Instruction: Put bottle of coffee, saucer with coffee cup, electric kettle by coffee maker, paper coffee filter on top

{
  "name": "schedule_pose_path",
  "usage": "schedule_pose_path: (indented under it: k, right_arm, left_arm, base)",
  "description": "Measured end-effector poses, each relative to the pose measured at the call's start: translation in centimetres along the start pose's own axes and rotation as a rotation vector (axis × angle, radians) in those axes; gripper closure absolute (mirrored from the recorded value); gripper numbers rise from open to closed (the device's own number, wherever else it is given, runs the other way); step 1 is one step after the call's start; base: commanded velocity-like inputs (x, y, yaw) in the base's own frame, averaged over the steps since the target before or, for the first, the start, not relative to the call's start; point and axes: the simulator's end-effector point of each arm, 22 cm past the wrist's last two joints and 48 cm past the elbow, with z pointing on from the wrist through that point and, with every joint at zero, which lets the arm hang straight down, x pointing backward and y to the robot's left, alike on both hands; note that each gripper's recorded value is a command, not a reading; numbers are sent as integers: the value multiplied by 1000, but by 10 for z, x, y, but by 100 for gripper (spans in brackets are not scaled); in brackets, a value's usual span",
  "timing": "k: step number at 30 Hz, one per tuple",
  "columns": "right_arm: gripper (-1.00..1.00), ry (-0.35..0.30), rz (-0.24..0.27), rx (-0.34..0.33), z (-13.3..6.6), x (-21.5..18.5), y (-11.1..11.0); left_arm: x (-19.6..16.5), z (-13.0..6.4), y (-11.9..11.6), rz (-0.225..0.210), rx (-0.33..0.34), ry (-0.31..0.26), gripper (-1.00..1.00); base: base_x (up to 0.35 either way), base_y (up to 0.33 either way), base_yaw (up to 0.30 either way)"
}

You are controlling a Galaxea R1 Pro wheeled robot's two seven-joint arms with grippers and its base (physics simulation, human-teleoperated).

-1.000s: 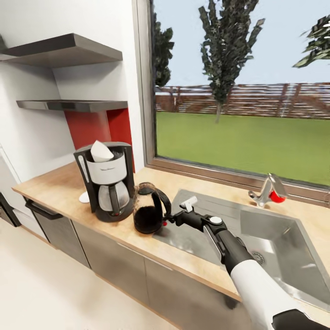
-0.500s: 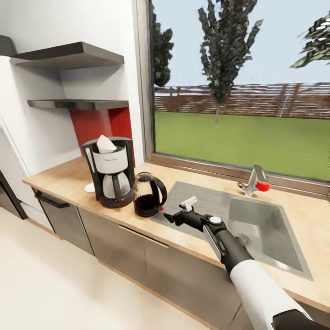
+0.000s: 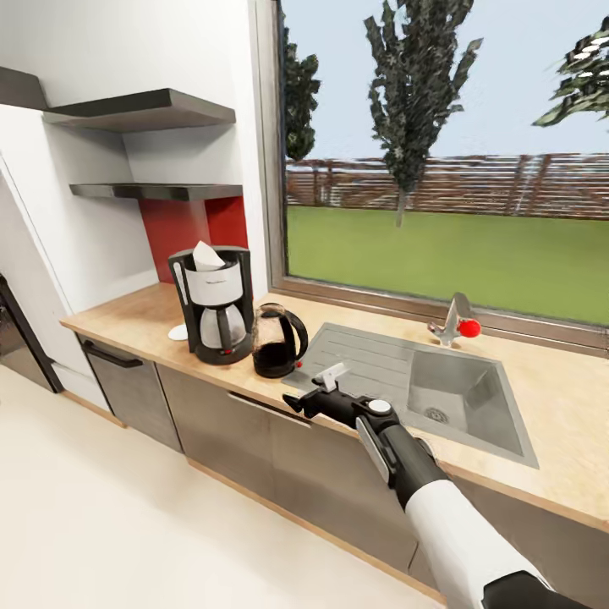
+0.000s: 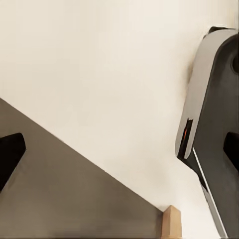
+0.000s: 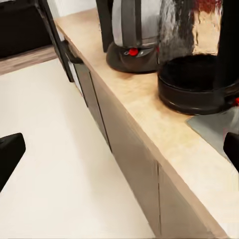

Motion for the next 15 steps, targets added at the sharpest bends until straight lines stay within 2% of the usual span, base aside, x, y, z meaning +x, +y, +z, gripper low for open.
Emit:
schedule_pose_path:
  k: [2,5,8,11,13,15]
  right_arm:
    - [-100,-2,12,-19,5,-1,13]
    - [-100,25,27,-26,8,12,16]
    - [-100,86,31,-43,12,40,24]
    - [-100,182,32,-69,13,82,36]
    - [-100,279,46,-81,9,128,43]
    - [-100,381,82,-82,-1,177,45]
  left_arm:
    - [-28,2,5,-9,-10,-59,-100]
    - [-40,2,7,-13,-14,-83,-100]
    - [-44,2,7,-15,-15,-92,-100]
    - [-45,2,7,-15,-14,-94,-100]
    - [-45,2,6,-14,-13,-94,-100]
    - [-44,2,5,-11,-11,-94,-100]
  base:
    - [-103,0,0]
    - [-35,0,0]
    - [-9,0,0]
    - [-3,0,0]
    - [-1,0,0]
    - [0,0,0]
